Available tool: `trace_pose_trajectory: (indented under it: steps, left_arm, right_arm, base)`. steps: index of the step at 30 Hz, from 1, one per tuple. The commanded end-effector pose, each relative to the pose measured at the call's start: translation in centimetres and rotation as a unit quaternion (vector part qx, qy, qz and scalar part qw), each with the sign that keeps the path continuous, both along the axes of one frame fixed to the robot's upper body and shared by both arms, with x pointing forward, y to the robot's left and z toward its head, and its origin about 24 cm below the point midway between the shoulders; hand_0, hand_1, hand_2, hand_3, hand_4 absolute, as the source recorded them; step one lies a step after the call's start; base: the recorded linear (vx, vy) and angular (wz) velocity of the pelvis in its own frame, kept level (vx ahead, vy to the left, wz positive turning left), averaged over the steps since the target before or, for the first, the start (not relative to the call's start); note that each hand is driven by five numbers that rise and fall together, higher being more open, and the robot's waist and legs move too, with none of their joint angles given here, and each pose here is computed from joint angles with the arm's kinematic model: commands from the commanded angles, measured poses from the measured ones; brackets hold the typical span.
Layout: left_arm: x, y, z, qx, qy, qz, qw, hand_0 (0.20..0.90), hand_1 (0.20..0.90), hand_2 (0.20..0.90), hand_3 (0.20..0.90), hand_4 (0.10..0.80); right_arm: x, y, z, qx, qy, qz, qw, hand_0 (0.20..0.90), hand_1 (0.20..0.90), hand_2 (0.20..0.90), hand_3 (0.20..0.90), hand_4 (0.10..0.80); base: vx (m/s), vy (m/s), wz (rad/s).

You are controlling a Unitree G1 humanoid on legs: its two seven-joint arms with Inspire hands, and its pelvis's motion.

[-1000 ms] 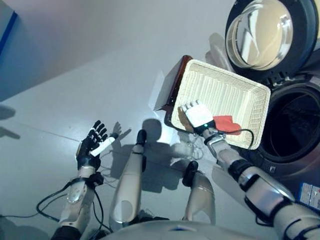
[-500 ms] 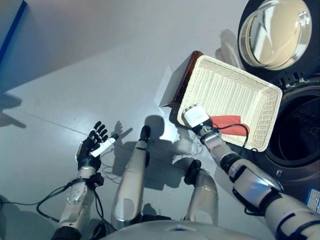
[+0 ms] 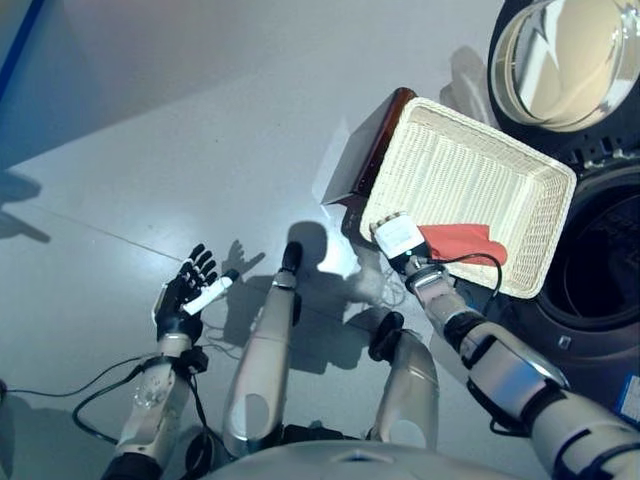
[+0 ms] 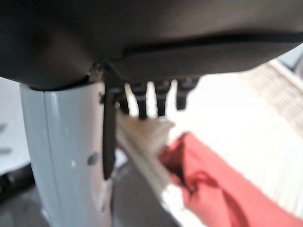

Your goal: Pick up the clothes and place them into the washing machine

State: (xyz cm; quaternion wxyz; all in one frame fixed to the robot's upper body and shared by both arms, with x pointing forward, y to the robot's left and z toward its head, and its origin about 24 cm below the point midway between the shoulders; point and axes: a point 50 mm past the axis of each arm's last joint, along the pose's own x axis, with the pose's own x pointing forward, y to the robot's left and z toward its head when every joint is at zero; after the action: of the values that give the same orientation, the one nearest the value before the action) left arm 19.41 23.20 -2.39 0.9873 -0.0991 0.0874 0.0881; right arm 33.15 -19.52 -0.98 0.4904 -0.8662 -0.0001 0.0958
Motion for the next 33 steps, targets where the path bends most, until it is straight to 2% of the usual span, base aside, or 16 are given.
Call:
trace_pose_trajectory:
  steps: [1,8,13,21,27,33]
  left_arm:
    - [-0.1,1.1,2.2,0.023,-0.058,-0.002,0.998,0.9,0.9,0.9,0.9,0.8]
    - [0.2,0.7,2.0,0.016,-0.059,-0.014,0.998,0.9,0.9,0.9,0.9,0.8]
    - [0.5,0.4,1.7,0.01,-0.054,-0.018,0.998,0.9,0.9,0.9,0.9,0.8]
    - [0.7,-0.7,1.3,-0.009,-0.051,-0.028,0.998,0.9,0.9,0.9,0.9,0.8]
    - [0.5,-1.1,1.0,-0.018,-0.046,-0.03,0.998,0.9,0.9,0.9,0.9,0.8]
    - [0.7,-1.2,1.0,-0.02,-0.047,-0.026,0.998,0.9,0.9,0.9,0.9,0.8]
  right_arm:
    - [-0.8,-4.1,0.1,0.021,-0.012,-0.085,0.996,0.9,0.9,0.9,0.9,0.8]
    - [-1.8,-8.1,0.8,0.071,-0.053,-0.183,0.979,0.9,0.9,0.9,0.9,0.8]
    - [-2.1,-11.2,2.5,0.069,-0.09,-0.228,0.967,0.9,0.9,0.9,0.9,0.8]
    - [-2.9,-14.4,4.1,0.029,-0.104,-0.252,0.962,0.9,0.9,0.9,0.9,0.8]
    - [-3.5,-15.7,4.6,0.025,-0.115,-0.27,0.956,0.9,0.9,0.9,0.9,0.8]
    - [-2.7,-14.5,4.7,0.048,-0.123,-0.237,0.963,0.9,0.9,0.9,0.9,0.8]
  base:
    - [0.0,0.0,0.0]
    - [0.005,0.008,0.0]
    - [0.015,0.02,-0.15]
    - [0.003,0.03,-0.12]
    - [0.001,0.006,-0.05]
    - [0.007,-0.007,-0.05]
